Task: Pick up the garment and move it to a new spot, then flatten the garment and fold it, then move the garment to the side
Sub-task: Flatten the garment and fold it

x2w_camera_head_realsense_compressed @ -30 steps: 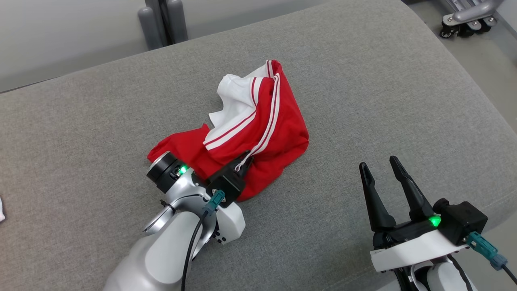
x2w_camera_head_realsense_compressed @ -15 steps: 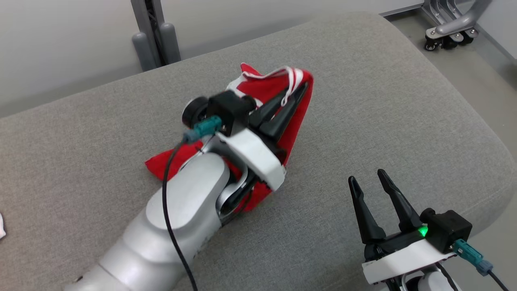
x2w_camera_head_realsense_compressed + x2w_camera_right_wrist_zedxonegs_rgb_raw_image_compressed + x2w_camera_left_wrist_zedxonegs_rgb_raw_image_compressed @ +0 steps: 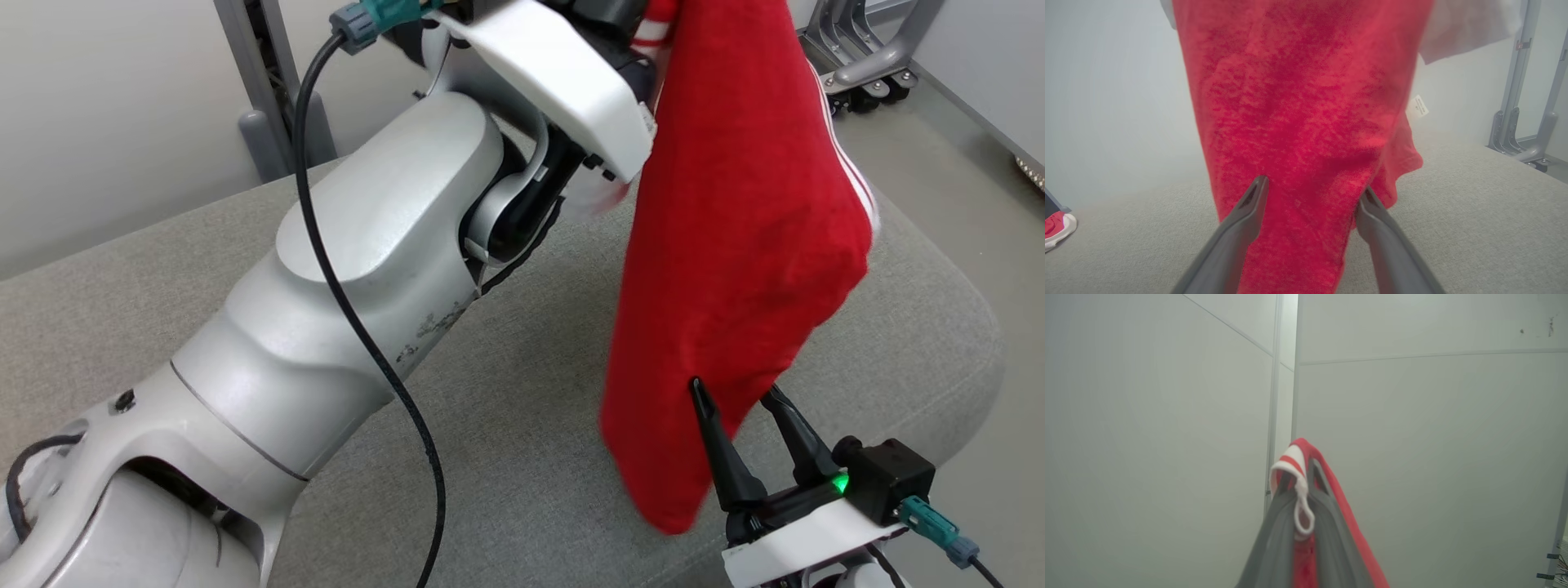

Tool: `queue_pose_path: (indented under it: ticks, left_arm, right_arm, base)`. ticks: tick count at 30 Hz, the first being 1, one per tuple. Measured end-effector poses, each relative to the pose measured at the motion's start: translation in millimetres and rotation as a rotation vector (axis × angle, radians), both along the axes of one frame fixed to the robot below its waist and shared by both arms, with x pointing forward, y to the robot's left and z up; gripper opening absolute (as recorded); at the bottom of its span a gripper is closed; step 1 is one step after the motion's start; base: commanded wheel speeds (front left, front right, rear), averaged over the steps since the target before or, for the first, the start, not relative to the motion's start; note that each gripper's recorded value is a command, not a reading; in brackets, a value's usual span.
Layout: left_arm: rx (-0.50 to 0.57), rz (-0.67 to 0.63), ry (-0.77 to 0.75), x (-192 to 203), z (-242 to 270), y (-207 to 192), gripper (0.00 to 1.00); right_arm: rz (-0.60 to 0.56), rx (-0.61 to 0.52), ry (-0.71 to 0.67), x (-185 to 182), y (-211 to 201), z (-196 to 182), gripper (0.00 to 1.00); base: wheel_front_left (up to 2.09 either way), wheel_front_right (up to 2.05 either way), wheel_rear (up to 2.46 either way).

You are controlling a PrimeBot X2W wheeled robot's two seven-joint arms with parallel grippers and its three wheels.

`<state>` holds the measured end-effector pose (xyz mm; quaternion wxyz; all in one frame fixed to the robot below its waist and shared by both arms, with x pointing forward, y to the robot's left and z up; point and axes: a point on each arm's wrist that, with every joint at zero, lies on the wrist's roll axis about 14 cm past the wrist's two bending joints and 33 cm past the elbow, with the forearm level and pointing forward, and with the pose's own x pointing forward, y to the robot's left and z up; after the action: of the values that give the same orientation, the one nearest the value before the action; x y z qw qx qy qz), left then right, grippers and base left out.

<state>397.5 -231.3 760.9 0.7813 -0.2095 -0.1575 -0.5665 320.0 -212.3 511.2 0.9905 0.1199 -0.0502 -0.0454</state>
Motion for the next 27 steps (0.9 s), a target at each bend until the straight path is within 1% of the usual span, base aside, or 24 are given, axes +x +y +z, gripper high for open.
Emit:
queue_pose_path:
  ticks: [2,4,7,11,15,16,17,18,21,22,24,27]
  left_arm:
    - [0.066,0.087,0.073,22,-32,6,0.00]
    - [0.158,0.186,0.193,46,-82,19,0.00]
    - [0.303,0.299,0.342,65,-158,47,0.00]
    - [0.383,0.450,0.519,83,-233,105,0.00]
    - [0.414,0.604,0.639,95,-280,174,0.00]
    - [0.411,0.636,0.659,97,-287,189,0.00]
    - [0.411,0.636,0.659,97,-287,189,0.00]
    - [0.380,0.698,0.684,103,-290,217,0.00]
    - [0.364,0.803,0.694,107,-296,262,0.00]
    - [0.364,0.803,0.694,107,-296,262,0.00]
    - [0.359,0.855,0.719,100,-306,285,0.00]
    - [0.365,0.906,0.747,86,-321,307,0.00]
  right_arm:
    - [0.000,0.001,-0.004,2,-1,1,1.00]
    - [0.009,0.002,-0.006,5,2,1,1.00]
    - [0.026,0.005,0.008,7,7,-4,1.00]
    - [0.058,0.007,0.013,13,16,-6,1.00]
    - [0.095,0.006,0.011,19,27,-6,1.00]
    - [0.102,0.007,0.010,20,29,-6,1.00]
    - [0.102,0.007,0.010,20,29,-6,1.00]
    - [0.115,0.005,0.010,21,33,-7,1.00]
    - [0.134,0.004,0.010,22,39,-7,1.00]
    - [0.134,0.004,0.010,22,39,-7,1.00]
    - [0.138,0.004,0.008,22,40,-6,1.00]
    - [0.138,0.005,0.007,21,41,-6,1.00]
  base:
    - [0.00,0.00,0.00]
    - [0.00,0.00,0.00]
    - [0.00,0.00,0.00]
    - [0.00,0.00,0.00]
    - [0.00,0.00,0.00]
    - [0.00,0.00,0.00]
    - [0.00,0.00,0.00]
    - [0.00,0.00,0.00]
    - [0.00,0.00,0.00]
    - [0.00,0.00,0.00]
    - [0.00,0.00,0.00]
    - [0.00,0.00,0.00]
